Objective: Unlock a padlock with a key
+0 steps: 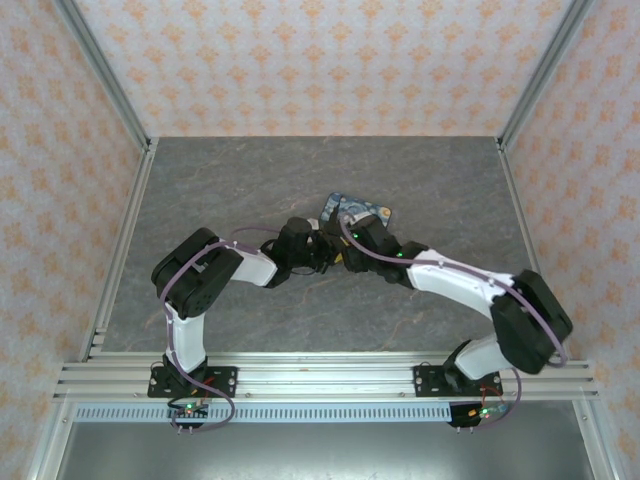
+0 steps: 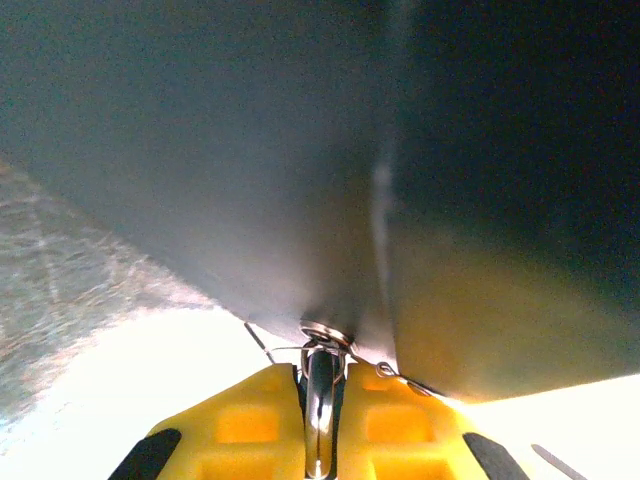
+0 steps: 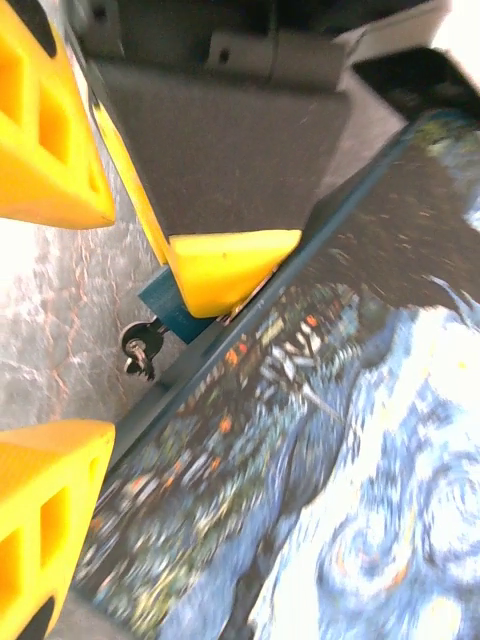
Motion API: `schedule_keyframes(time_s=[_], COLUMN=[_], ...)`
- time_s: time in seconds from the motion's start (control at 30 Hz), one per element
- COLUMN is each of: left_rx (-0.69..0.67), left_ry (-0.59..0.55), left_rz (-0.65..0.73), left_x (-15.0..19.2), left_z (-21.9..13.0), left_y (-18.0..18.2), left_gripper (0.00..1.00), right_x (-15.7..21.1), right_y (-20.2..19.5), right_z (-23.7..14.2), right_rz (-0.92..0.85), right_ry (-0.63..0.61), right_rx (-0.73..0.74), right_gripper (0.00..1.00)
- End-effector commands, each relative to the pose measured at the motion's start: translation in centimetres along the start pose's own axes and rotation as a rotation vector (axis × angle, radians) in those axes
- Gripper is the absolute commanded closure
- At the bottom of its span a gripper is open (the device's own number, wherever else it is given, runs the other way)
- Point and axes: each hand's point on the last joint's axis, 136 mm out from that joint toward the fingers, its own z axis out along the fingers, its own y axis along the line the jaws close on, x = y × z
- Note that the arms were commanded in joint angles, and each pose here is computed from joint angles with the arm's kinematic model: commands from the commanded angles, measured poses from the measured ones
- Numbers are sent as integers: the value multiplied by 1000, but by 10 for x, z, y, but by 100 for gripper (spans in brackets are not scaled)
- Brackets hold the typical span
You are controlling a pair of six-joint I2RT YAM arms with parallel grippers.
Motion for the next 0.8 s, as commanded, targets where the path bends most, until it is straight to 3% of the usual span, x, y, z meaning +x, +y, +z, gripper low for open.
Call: schedule_keyframes(time_s=[0.0, 0.1, 0.3, 0.37, 0.53, 0.77], left_rx=[-22, -54, -89, -107, -156, -204], left_ry=[30, 30, 20, 11, -31, -68], left_rz=[44, 71, 115, 131, 162, 207], left_x=[11, 12, 16, 16, 13, 7], left_z=[-5, -10, -25, -32, -49, -59], left_y=[2, 10, 18, 20, 27, 25], left_gripper=[100, 89, 39, 29, 16, 11], right_x=[1, 11, 27, 27, 13, -35], right_y=[8, 16, 16, 11, -6, -35], right_z=[-8, -4, 15, 19, 27, 37], right_rz=[201, 314, 464, 493, 543, 555], right_ry=[-31, -17, -11, -22, -51, -103], right_rx=[-103, -176, -219, -218, -210, -203], right_gripper=[45, 45, 45, 44, 44, 45])
